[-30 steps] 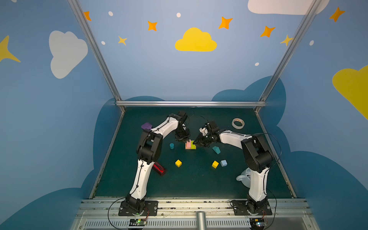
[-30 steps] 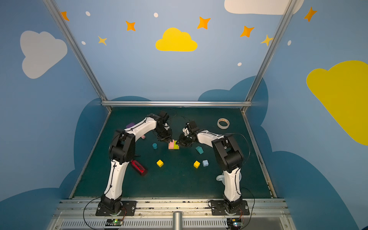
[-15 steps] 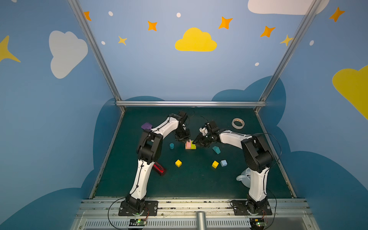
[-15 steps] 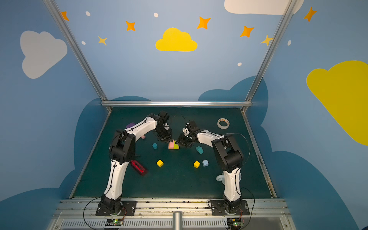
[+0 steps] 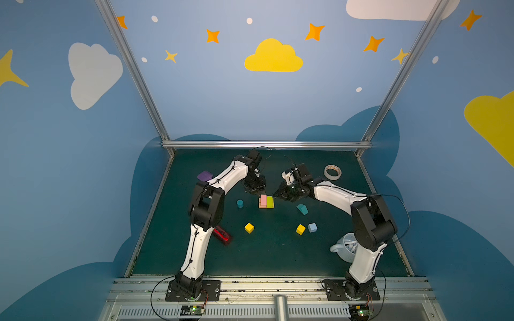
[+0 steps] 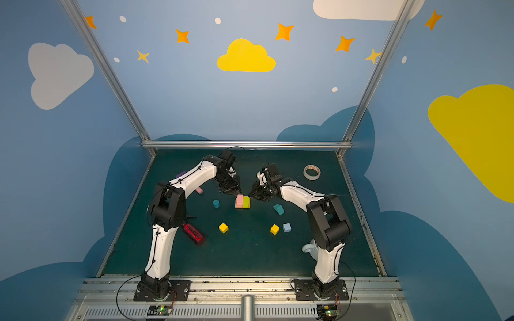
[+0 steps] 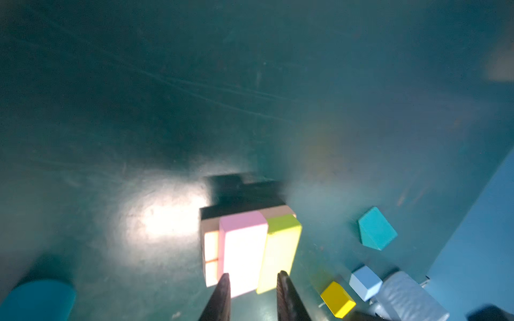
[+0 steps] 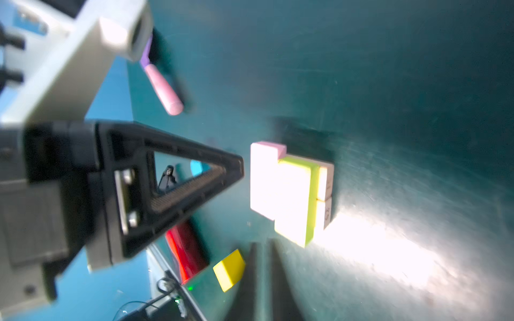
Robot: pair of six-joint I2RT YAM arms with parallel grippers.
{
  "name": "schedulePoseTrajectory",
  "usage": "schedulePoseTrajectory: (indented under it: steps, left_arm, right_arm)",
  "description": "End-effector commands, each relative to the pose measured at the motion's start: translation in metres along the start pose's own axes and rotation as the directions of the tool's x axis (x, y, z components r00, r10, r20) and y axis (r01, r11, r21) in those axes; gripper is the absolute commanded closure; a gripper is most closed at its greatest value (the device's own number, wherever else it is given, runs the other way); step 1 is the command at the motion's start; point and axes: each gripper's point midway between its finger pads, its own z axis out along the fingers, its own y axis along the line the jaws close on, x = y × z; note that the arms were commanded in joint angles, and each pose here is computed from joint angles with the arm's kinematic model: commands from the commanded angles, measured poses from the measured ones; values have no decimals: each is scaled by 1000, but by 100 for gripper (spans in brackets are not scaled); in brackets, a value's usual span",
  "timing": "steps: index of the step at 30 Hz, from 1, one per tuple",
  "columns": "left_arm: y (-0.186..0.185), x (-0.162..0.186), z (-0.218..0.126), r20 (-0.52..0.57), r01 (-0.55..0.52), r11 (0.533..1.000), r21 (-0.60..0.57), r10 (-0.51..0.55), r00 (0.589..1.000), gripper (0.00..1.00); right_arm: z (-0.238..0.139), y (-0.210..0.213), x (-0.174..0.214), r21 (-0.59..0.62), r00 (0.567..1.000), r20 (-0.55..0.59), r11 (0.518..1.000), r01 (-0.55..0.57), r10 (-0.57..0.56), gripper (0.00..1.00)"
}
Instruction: Build the wood block tower
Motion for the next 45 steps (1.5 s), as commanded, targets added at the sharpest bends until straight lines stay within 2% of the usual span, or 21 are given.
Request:
schedulePoseTrajectory:
  steps: [1,9,18,29,45]
  left_arm:
    - [-9,1,-32,62,-7,1000,31,5,998,71]
    - [-6,18,-51,138,30,995,91,-42,990,72]
    - [-1,38,-63,183,56,989,135,-81,980,73]
    - [-6,51,-73,196,46,989,143,-74,978,72]
    - [-10,58,-72,182,41,987,155,-70,981,72]
  right_arm:
    - [-4,-13,20,39,1000,-21,999,-5,6,100]
    - [12,-32,50,32,996,-66,998,-60,62,100]
    - [41,-31,58,27,993,-95,997,-70,73,100]
    - [51,-34,49,30,995,-47,996,-87,89,100]
    - [57,-32,44,32,994,-47,995,-93,94,100]
